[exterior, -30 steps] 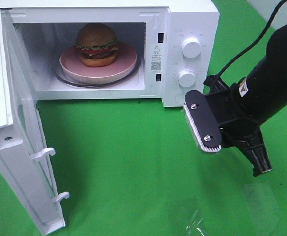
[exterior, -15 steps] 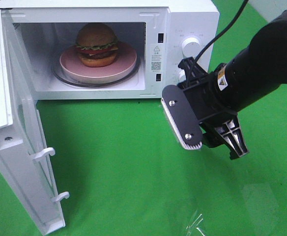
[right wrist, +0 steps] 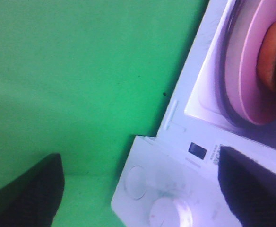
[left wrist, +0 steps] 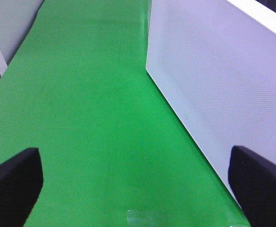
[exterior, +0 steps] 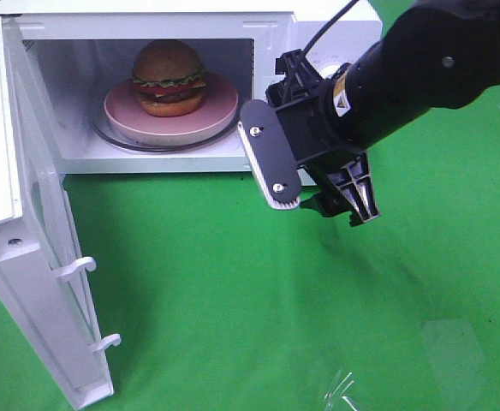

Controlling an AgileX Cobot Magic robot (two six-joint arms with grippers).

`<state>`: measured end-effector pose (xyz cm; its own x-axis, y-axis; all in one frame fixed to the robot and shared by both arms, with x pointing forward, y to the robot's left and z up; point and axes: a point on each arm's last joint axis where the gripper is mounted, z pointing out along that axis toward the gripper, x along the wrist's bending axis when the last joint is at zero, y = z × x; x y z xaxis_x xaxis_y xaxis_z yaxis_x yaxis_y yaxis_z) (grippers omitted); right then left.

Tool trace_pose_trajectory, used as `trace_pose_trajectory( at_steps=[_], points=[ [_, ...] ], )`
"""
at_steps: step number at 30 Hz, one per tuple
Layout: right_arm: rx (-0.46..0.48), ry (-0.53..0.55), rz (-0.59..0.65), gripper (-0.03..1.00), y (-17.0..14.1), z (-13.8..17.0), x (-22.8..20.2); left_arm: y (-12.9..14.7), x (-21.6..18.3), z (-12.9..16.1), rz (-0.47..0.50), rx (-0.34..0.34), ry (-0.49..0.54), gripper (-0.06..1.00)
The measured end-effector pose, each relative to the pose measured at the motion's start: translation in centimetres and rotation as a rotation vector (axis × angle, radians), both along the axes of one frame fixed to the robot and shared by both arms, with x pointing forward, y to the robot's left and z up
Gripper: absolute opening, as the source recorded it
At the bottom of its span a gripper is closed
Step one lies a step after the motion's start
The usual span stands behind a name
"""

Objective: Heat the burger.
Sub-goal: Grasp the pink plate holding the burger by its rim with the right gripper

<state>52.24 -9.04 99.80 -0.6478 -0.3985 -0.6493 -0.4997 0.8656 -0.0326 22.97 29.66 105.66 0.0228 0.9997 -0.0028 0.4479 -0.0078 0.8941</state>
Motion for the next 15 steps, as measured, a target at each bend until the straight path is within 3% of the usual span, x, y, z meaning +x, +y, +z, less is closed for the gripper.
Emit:
trace_pose_trajectory(
  at_steps=[15],
  points=[
    [0.042,-0.067,0.046,0.85,4.7,-1.0,4.3,0.0,0.0,0.0,0.000,0.000,0.000,0.99]
  ],
)
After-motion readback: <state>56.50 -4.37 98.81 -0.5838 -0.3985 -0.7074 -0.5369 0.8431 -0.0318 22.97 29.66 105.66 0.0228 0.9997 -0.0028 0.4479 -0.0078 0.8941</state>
